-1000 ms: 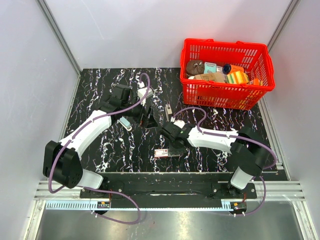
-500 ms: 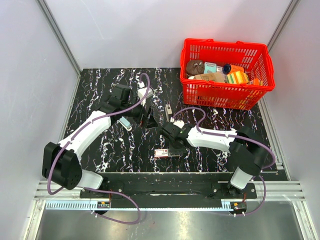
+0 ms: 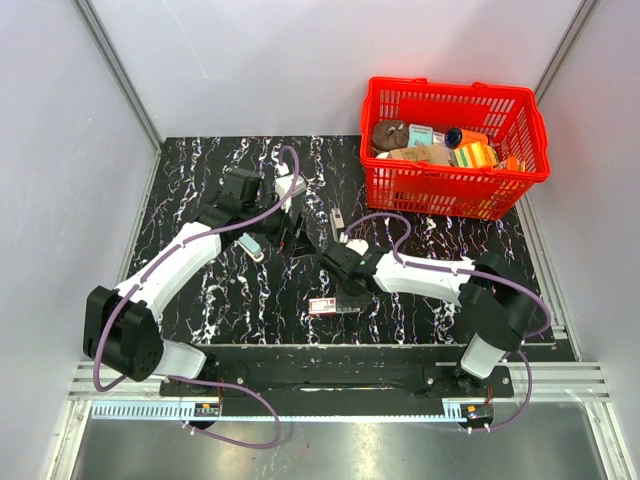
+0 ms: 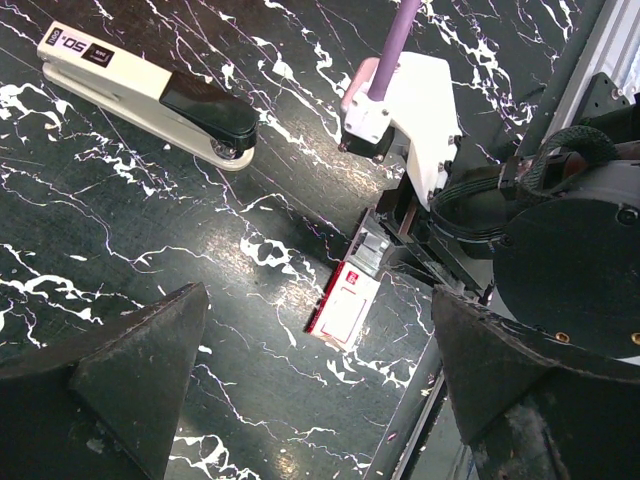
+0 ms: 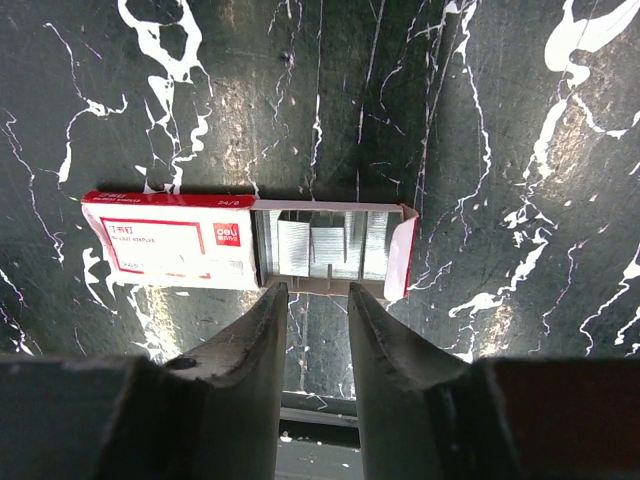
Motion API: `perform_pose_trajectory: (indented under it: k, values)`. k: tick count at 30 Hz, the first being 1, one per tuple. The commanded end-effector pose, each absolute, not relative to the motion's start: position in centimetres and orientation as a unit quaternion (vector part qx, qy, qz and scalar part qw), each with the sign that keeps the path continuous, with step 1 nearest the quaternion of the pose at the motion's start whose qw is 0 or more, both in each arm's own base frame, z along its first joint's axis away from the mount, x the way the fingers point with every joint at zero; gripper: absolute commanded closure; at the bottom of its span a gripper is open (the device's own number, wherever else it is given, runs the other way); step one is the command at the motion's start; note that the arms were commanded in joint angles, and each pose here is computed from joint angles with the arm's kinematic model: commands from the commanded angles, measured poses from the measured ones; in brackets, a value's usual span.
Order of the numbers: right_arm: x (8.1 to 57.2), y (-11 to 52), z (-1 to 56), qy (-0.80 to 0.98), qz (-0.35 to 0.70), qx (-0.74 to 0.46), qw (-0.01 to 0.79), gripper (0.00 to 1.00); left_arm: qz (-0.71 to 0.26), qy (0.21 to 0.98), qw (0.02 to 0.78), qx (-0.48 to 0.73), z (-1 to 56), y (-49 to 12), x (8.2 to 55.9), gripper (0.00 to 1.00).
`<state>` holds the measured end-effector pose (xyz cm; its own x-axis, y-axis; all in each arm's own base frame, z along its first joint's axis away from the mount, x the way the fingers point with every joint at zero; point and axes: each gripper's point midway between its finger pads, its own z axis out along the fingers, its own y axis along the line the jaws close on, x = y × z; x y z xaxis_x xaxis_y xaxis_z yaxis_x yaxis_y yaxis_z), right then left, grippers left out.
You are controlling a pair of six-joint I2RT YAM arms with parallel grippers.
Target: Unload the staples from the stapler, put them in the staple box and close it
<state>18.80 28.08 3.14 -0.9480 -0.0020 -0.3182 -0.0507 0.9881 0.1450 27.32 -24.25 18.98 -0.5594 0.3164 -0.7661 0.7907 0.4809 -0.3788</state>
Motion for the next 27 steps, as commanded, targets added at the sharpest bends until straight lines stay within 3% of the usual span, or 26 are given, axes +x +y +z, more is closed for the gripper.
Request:
perform_pose_trajectory:
  k: [1, 11, 20, 27]
  values:
    - [20.2, 28.5, 5.9, 0.977, 0.091, -0.008, 0.192, 0.64, -0.373, 0.777, 0.350, 0.367, 20.7, -24.5, 27.3, 0.02]
    - [22.3, 24.1, 9.4, 0.968, 0.113, 0.038, 0.222, 0.78, -0.293, 0.779, 0.329, 0.446, 15.4, -24.4, 26.8, 0.15]
    - [21.6, 23.7, 6.0, 0.954, 0.233, 0.072, 0.173, 0.67, -0.220, 0.747, 0.289, 0.557, 9.0, -23.5, 24.3, 0.18]
    - [21.5, 23.5, 4.3, 0.930, 0.317, 0.106, 0.151, 0.66, -0.178, 0.729, 0.262, 0.607, 5.6, -23.3, 22.8, 0.20]
